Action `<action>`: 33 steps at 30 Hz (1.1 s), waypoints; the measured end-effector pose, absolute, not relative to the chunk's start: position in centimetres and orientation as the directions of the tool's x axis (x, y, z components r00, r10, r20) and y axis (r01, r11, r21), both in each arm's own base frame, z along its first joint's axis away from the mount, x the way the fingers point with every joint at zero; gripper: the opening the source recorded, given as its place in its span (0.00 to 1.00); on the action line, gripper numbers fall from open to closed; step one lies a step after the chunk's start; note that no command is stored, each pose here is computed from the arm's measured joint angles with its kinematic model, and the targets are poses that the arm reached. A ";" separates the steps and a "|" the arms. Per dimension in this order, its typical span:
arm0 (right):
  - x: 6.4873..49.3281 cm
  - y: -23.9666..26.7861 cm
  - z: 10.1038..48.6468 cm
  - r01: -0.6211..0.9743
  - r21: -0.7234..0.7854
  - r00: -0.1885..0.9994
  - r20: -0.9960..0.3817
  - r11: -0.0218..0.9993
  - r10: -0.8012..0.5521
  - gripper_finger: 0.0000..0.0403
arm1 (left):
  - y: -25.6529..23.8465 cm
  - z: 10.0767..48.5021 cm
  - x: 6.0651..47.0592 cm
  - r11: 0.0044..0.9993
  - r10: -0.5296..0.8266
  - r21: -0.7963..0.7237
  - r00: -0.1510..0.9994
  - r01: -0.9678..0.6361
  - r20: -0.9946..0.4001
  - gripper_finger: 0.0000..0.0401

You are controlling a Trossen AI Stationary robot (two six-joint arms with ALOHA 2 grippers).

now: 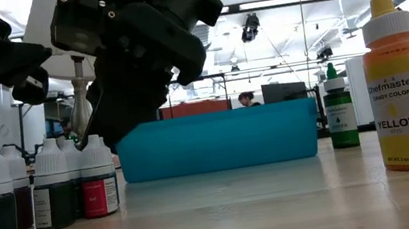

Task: Pick & Place food coloring
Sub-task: Put the small green food coloring bottle into the blue bin

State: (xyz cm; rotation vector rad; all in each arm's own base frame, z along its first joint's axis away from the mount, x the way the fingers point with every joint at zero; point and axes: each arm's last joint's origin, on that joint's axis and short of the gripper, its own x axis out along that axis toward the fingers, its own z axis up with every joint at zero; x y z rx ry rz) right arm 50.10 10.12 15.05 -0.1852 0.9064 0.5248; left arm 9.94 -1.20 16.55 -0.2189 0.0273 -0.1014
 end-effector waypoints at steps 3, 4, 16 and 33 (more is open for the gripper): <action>50.1 10.1 15.0 -0.508 0.064 0.501 -0.789 0.859 0.355 0.31 | -1.2 16.5 9.9 0.971 -0.104 -0.218 0.994 0.098 -0.016 0.00; 50.1 10.1 15.0 -0.506 0.064 0.502 -0.789 0.860 0.354 0.31 | -1.2 16.6 9.9 0.971 -0.104 -0.218 0.994 0.098 -0.016 0.00; 50.2 9.8 15.0 -0.499 0.057 0.507 -0.791 0.865 0.344 0.18 | -1.2 16.6 9.9 0.971 -0.103 -0.218 0.995 0.098 -0.016 0.00; 50.1 9.5 15.7 -0.487 0.038 0.518 -0.792 0.872 0.324 0.10 | -1.2 16.6 9.9 0.971 -0.103 -0.218 0.995 0.097 -0.016 0.00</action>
